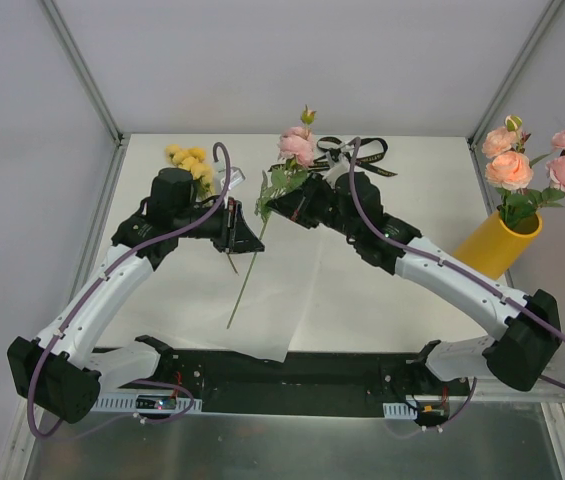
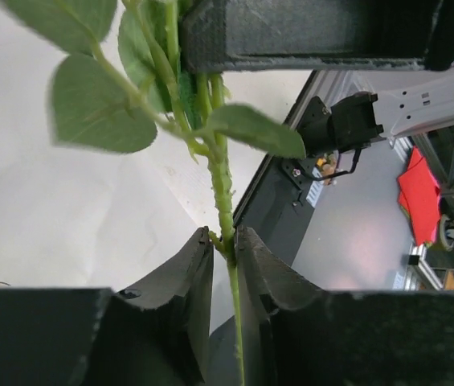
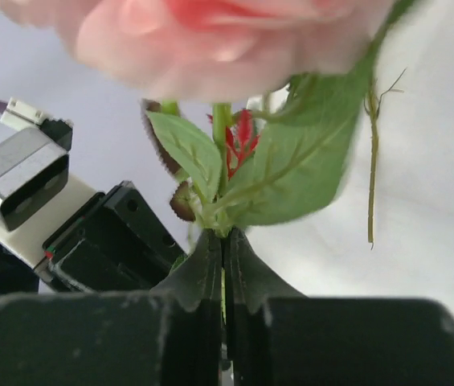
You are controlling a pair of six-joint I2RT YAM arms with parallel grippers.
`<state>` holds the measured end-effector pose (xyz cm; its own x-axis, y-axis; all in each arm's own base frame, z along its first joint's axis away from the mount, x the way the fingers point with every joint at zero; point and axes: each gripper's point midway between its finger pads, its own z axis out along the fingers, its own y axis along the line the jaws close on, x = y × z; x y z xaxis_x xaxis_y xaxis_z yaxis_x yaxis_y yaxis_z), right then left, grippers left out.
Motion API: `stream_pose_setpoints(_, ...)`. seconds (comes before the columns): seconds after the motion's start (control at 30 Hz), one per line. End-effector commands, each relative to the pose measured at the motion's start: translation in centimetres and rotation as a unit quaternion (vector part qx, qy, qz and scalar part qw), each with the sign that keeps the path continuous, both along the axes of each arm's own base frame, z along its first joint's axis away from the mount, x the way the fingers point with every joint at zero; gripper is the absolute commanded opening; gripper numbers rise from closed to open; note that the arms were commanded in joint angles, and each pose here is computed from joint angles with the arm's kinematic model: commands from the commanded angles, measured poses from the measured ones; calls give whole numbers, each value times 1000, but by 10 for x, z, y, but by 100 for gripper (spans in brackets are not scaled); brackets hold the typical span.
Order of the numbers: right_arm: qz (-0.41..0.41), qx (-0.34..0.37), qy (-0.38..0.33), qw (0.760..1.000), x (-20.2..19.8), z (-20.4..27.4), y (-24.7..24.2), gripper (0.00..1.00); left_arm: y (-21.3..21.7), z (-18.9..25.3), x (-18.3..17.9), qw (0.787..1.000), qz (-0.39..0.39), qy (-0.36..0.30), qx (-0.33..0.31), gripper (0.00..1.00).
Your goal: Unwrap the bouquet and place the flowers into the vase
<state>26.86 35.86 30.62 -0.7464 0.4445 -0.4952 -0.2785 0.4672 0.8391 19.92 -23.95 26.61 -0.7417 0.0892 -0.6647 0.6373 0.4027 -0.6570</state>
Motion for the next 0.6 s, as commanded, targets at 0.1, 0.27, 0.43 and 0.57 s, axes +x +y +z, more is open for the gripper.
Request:
stream_pose_setpoints(0.1, -87, -7, -118, 989, 17, 57, -38, 0, 4, 6, 5, 998, 21, -51, 3, 67)
stream_pose_setpoints(0.27, -171, -96, -211, 958, 19, 76, -99, 0, 9, 4, 12, 997, 47, -61, 18, 99)
stream_pose_setpoints(0.43, -267, -201, -328, 884, 10, 128, -180, 0, 17, -3, 21, 994, 81, -67, 43, 99)
stream_pose_setpoints(0.57, -319, -303, -388, 810, -8, 166, -242, 0, 24, -5, 25, 990, 100, -72, 61, 99)
